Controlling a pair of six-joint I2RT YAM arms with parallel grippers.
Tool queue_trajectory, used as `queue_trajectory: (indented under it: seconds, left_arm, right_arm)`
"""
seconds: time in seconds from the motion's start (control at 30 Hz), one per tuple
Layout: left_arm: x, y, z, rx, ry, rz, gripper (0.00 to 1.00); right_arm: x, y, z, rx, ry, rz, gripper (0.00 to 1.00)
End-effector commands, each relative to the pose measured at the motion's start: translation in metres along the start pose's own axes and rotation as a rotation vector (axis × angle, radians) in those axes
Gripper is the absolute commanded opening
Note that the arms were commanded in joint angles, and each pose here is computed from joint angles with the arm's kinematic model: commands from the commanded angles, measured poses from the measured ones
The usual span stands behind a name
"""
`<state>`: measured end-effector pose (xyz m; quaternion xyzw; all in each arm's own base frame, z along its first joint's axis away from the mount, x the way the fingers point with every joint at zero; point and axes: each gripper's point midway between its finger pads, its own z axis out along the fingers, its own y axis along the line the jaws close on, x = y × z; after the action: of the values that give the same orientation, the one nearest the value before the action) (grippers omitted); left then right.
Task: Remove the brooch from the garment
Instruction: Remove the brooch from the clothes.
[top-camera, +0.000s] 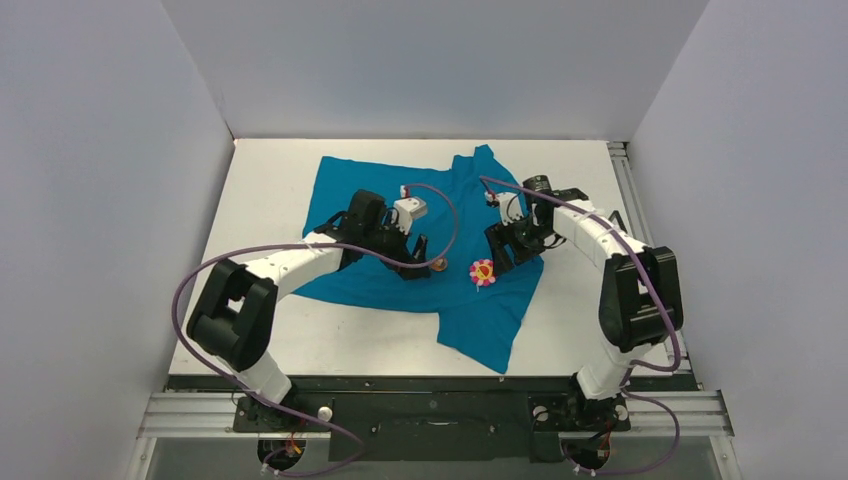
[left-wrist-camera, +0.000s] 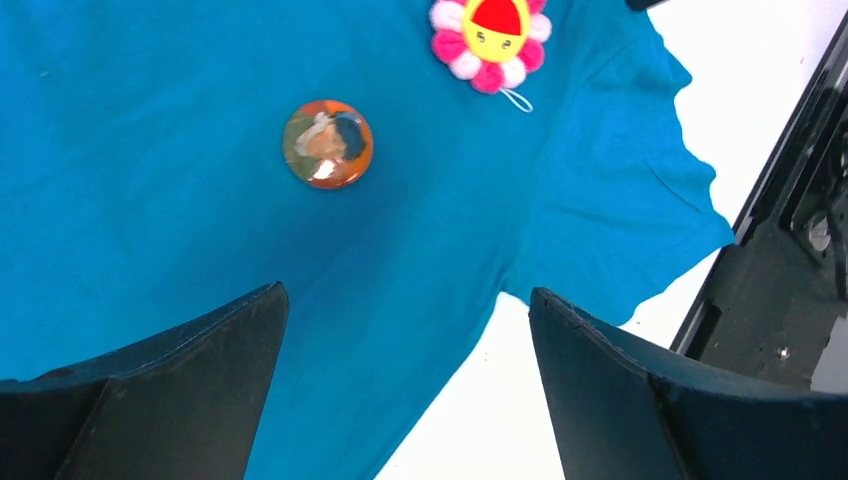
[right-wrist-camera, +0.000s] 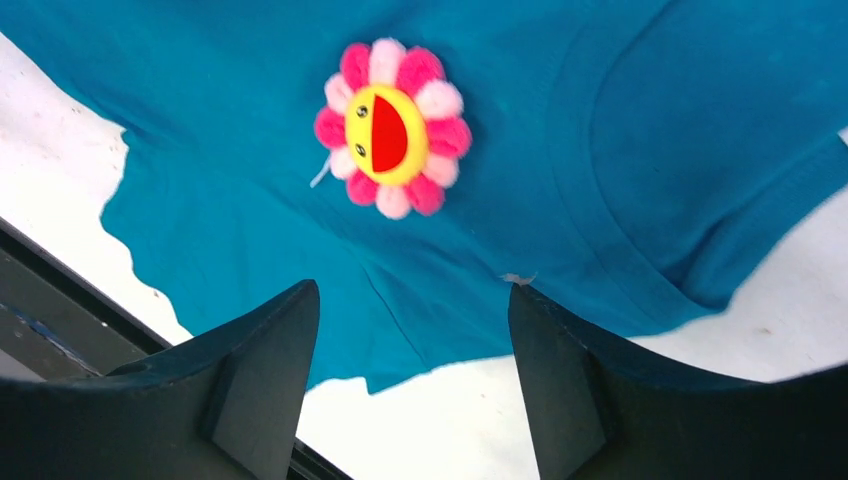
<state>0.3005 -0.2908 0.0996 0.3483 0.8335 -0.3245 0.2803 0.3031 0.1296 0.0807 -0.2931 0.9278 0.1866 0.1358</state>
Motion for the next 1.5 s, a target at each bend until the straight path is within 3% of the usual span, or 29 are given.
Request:
queue_trajectory:
  seconds: [0.0, 0.17, 0.5, 0.77, 1.23, 1.47]
  left_arm:
    - [-0.044, 0.002, -0.023, 0.078, -0.255, -0.010, 0.89]
    - [-0.047, 0.015, -0.020, 0.057, -0.282, -0.001, 0.86]
    - [-0.052, 0.026, 0.014, 0.020, -0.301, -0.015, 0.71]
    - [-0.051, 0.002, 0.023, 0.062, -0.307, 0.080, 0.74]
    - [-0.042, -0.029, 0.045, 0.115, -0.276, 0.064, 0.75]
    - [-0.041, -0.037, 0.050, 0.111, -0.281, 0.103, 0.75]
  right_arm:
    - [-0.039, 0.014, 0.007, -0.048, -0.113, 0.033, 0.64]
    - [-0.051, 0.019, 0.027, -0.063, -0.125, 0.093, 0.61]
    - [-0.051, 0.012, 0.036, -0.064, -0.126, 0.170, 0.55]
    - [-0.034, -0.012, 0.031, -0.066, -0.130, 0.333, 0.57]
    - [-0.030, 0.024, 0.060, -0.207, -0.094, 0.403, 0.57]
    - [-0.037, 0.035, 0.056, -0.268, -0.118, 0.462, 0.38]
